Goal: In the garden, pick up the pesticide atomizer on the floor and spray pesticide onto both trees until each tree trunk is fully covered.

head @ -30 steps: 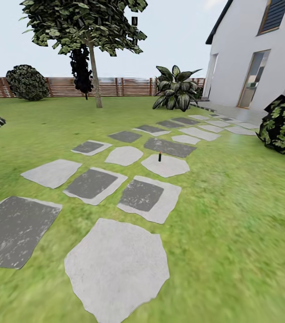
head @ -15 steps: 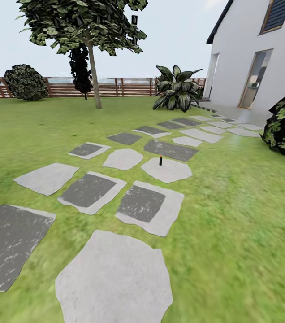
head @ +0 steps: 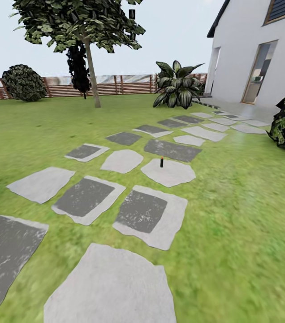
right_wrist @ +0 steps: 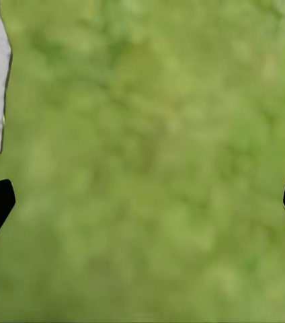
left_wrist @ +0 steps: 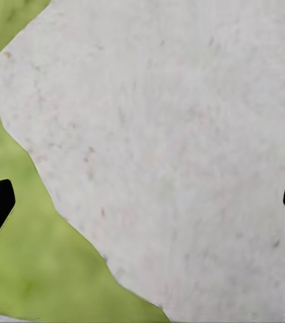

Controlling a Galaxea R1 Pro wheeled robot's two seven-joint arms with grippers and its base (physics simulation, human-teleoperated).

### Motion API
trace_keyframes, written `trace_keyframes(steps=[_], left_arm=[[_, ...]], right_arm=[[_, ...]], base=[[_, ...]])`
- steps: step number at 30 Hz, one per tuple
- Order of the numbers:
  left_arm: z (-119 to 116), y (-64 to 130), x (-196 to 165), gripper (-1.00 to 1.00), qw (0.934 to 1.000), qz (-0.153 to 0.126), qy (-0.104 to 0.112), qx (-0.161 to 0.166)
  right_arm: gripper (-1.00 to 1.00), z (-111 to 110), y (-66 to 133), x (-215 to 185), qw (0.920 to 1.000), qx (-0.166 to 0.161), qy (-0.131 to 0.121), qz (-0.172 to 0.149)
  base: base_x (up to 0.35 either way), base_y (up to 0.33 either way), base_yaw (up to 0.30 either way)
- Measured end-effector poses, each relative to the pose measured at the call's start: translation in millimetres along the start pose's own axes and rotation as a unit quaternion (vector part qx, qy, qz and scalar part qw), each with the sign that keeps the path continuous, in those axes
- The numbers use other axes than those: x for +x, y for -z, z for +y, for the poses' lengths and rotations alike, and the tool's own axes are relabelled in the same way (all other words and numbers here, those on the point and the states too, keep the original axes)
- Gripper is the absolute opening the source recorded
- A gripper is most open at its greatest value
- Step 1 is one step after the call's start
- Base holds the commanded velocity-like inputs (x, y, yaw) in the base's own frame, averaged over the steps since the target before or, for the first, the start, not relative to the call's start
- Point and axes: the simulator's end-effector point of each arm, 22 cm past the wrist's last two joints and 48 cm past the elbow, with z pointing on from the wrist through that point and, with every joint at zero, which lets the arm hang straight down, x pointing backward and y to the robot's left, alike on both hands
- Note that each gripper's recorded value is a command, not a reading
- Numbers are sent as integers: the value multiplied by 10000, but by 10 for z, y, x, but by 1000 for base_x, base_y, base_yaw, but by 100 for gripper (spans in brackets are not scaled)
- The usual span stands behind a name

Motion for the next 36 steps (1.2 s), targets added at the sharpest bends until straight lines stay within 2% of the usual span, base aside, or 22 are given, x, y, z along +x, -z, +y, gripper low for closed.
trace_keyframes(steps=[36], left_arm=[[0,0,0,100,10000,0,0,0]], right_arm=[[100,-3,0,0,10000,3,1,0]], base=[[340,0,0]])
